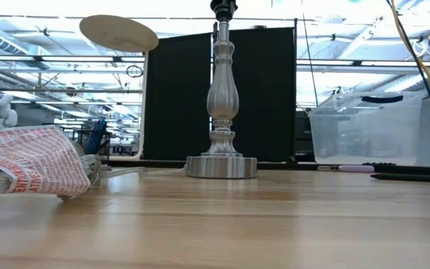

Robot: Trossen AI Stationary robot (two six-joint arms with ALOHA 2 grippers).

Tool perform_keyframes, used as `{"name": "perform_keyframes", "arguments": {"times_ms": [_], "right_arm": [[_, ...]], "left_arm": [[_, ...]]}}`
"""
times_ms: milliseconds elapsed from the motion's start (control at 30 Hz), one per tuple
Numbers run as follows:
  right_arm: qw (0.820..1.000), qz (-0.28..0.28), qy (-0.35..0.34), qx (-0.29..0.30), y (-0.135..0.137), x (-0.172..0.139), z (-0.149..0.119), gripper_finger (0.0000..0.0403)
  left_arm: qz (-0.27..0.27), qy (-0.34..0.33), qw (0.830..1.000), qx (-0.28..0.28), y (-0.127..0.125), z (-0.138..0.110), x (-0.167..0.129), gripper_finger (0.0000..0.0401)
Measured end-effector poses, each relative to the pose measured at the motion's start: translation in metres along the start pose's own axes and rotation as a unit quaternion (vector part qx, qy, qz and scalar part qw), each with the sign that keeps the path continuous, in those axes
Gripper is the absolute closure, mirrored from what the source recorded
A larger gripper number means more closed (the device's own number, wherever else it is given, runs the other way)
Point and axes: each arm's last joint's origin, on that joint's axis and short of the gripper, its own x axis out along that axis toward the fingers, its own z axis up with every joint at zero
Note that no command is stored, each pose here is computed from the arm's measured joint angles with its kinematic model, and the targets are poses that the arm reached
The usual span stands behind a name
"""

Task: Screw lightbulb
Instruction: Insert the lightbulb into the lamp

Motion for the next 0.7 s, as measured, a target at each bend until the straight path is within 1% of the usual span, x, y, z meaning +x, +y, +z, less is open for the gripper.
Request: {"name": "perform_keyframes", "arguments": {"times_ms": [133,233,367,500,700], "right_arm": [[1.0,0.0,0.0,-0.001,0.0,0.0,0.0,0.0403],[1.0,-0.001,0.0,0.0,0.0,0.0,0.0,0.0403],[1.0,-0.001,-0.002,0.002,0.0,0.0,0.001,0.0403],[1.0,-0.003,-0.006,0.006,-0.001,0.0,0.002,0.0403],[1.0,-0.004,-0.007,0.007,-0.001,0.0,0.002,0.0403]], "left_arm": [[-0.009,0.013,1.0,-0.016,-0.001,0.0,-0.018,0.0401],[-0.006,0.025,0.999,-0.021,-0.005,-0.001,-0.021,0.0401],[-0.015,0.044,0.999,-0.018,-0.015,-0.01,-0.014,0.0401],[-0.011,0.055,0.998,-0.022,-0.023,-0.023,-0.001,0.0401],[-0.009,0.046,0.999,-0.026,-0.026,-0.028,0.005,0.0401]]}}
